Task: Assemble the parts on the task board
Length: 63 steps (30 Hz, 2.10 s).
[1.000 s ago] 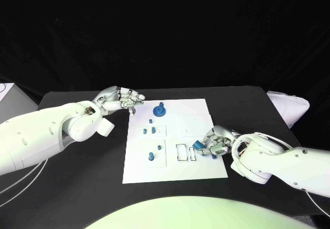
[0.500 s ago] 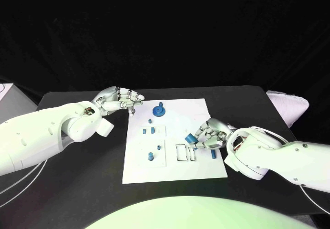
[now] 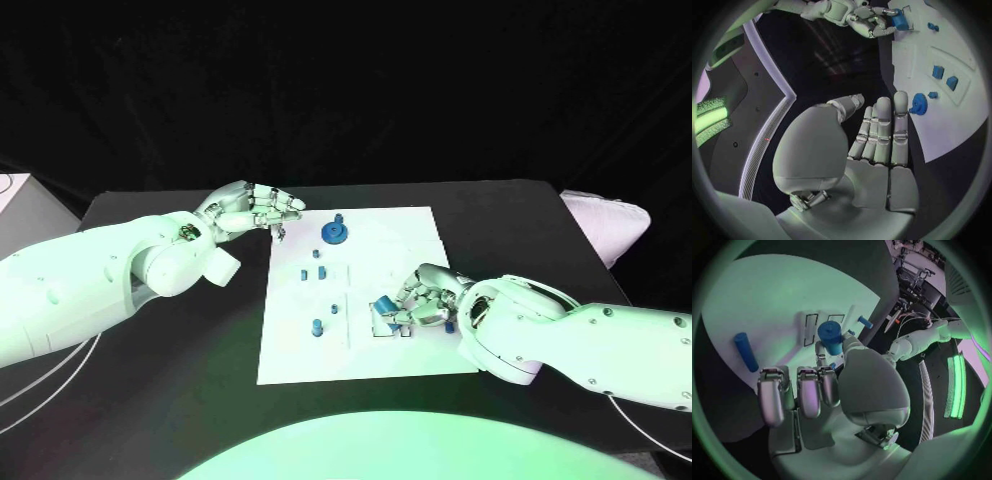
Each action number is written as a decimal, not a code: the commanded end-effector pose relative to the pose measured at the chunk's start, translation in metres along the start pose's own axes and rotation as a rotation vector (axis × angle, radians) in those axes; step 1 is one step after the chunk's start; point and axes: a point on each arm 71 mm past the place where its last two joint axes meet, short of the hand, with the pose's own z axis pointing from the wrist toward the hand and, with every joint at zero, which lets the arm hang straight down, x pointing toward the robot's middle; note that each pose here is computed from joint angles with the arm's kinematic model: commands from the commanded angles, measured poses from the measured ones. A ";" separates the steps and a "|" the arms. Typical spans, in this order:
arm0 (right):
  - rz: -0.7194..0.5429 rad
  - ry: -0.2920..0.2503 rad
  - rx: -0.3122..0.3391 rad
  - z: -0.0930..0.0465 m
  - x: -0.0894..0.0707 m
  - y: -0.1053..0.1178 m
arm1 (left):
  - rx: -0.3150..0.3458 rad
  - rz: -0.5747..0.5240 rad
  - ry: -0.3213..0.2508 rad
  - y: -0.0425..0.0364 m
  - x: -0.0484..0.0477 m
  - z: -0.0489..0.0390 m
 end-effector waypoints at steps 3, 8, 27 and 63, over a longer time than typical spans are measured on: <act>-0.044 0.032 0.006 0.002 0.005 0.002 | 0.004 -0.013 0.018 -0.0007 0.0020 0.0001; -0.052 0.037 0.002 0.003 0.006 0.005 | 0.003 -0.014 0.019 -0.0006 0.0018 -0.0003; -0.076 -0.008 -0.004 0.008 0.005 0.008 | -0.003 -0.014 0.022 -0.0001 0.0010 -0.0015; -0.120 0.018 -0.111 -0.012 0.001 0.005 | -0.007 -0.019 0.016 0.0006 -0.0013 -0.0031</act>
